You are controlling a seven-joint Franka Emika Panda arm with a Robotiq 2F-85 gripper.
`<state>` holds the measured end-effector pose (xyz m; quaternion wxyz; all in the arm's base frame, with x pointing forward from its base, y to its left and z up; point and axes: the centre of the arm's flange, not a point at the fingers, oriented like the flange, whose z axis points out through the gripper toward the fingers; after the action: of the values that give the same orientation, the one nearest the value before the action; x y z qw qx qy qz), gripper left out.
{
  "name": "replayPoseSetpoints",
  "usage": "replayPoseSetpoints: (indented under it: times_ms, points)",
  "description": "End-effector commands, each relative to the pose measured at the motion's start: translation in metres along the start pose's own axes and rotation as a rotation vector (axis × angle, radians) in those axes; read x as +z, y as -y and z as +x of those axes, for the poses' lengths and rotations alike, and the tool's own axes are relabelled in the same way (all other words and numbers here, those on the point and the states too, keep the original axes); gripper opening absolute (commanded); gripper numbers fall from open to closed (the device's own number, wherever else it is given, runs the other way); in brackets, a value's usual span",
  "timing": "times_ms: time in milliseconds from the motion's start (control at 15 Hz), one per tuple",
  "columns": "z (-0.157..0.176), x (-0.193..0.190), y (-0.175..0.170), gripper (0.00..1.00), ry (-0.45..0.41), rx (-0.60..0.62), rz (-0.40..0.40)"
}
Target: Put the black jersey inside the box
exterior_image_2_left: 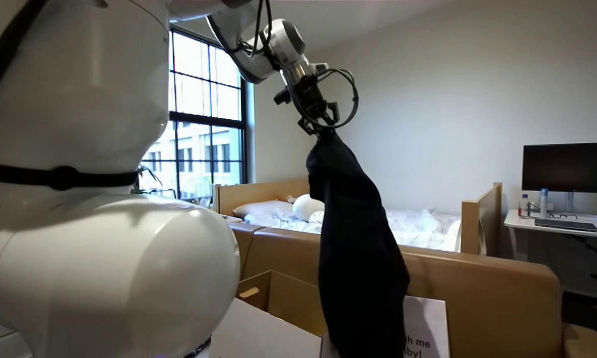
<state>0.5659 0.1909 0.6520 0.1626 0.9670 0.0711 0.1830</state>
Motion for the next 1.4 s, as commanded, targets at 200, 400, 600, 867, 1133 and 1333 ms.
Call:
replayPoseSetpoints:
  times_ms: [200, 400, 600, 867, 1133, 1333]
  points:
    - [-0.039, -0.168, 0.026, 0.09, -0.247, 0.175, -0.047]
    - [-0.044, -0.194, 0.044, 0.09, -0.329, 0.089, -0.044]
    - [-0.017, -0.184, 0.053, 0.09, -0.462, 0.168, -0.006]
    - [0.035, -0.15, 0.058, 0.09, -0.554, 0.29, 0.006]
    - [0.057, -0.101, 0.07, 0.08, -0.544, 0.245, -0.001]
    - [0.045, -0.043, 0.077, 0.09, -0.406, 0.106, 0.066]
